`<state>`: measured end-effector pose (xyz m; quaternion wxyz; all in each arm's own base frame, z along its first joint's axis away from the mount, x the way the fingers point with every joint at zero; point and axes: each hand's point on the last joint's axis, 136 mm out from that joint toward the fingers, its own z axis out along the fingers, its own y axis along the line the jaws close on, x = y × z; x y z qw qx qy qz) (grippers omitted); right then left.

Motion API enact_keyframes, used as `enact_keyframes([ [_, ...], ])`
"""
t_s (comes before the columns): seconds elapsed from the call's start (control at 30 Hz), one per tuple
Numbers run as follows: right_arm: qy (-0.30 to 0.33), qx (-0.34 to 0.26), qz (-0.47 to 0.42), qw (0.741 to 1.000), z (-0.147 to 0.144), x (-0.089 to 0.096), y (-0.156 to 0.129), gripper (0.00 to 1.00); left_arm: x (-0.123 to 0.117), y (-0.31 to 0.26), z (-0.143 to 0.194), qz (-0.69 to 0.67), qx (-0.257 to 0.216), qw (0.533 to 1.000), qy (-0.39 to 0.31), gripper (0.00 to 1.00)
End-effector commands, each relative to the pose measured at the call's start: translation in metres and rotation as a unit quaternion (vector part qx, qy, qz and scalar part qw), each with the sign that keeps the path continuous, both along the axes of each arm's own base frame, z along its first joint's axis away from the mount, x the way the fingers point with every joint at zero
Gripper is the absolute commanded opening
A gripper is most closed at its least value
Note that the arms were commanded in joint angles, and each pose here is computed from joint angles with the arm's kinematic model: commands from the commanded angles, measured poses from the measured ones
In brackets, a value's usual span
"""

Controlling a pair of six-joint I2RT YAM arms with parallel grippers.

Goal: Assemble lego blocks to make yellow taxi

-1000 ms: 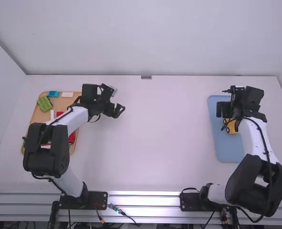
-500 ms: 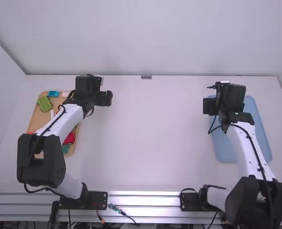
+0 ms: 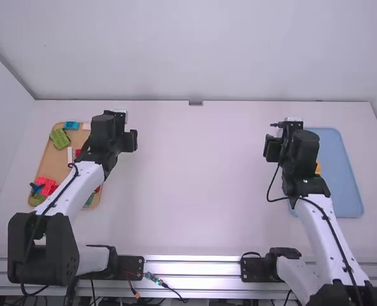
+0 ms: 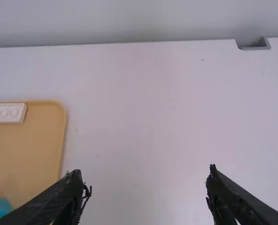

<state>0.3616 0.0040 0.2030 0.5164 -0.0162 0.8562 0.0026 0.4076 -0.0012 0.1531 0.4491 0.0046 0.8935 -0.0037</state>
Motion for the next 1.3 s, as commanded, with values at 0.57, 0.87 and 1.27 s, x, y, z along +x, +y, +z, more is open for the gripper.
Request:
enact_keyframes([
  [0.57,-0.018,0.01,-0.008,1.0,-0.067,-0.083,-0.001,0.22,-0.101,0.001,-0.039,0.006,0.001,1.0,-0.009,0.25],
  [0.87,-0.018,0.01,-0.008,1.0,-0.108,-0.107,-0.001,0.04,-0.141,0.001,-0.075,0.006,0.001,1.0,-0.009,0.05],
  [1.27,-0.067,0.01,-0.007,0.998,-0.111,-0.114,-0.001,0.0,-0.172,0.001,-0.115,0.006,0.001,1.0,-0.023,0.0],
])
